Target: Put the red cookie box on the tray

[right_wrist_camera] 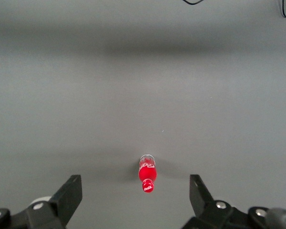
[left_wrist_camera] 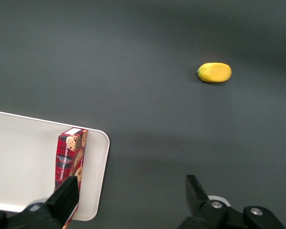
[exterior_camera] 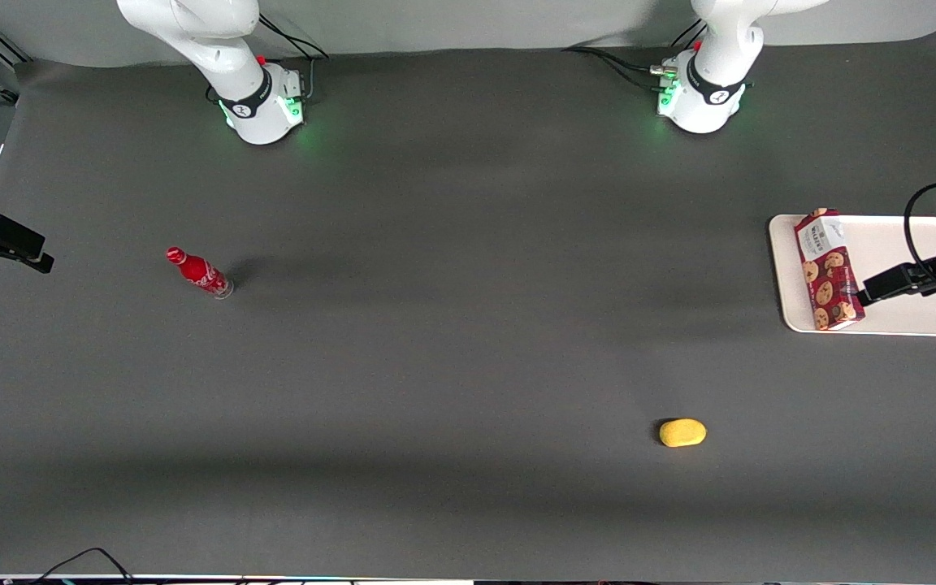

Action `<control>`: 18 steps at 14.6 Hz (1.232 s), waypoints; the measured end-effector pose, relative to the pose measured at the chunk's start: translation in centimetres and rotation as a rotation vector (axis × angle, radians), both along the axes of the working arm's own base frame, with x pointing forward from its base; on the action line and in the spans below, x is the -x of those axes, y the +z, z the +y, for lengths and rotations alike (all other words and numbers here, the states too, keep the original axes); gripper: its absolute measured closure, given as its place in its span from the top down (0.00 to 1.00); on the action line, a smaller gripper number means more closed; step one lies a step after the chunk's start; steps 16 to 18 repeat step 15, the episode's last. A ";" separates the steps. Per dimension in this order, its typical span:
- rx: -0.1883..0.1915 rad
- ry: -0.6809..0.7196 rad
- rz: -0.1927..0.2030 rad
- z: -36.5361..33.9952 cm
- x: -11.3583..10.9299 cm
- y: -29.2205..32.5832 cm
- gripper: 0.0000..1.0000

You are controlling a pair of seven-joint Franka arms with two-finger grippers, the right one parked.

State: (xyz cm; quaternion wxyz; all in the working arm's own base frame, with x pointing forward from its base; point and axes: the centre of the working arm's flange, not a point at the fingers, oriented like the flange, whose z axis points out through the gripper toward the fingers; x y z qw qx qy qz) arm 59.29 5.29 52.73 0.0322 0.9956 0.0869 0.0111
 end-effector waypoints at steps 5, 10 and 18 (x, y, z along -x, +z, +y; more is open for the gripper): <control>-0.086 -0.047 -0.002 -6.0 0.9 5.0 1.00; -0.095 -0.109 -0.022 -7.2 2.3 7.3 1.00; -0.098 -0.163 -0.025 -6.9 2.3 7.4 1.00</control>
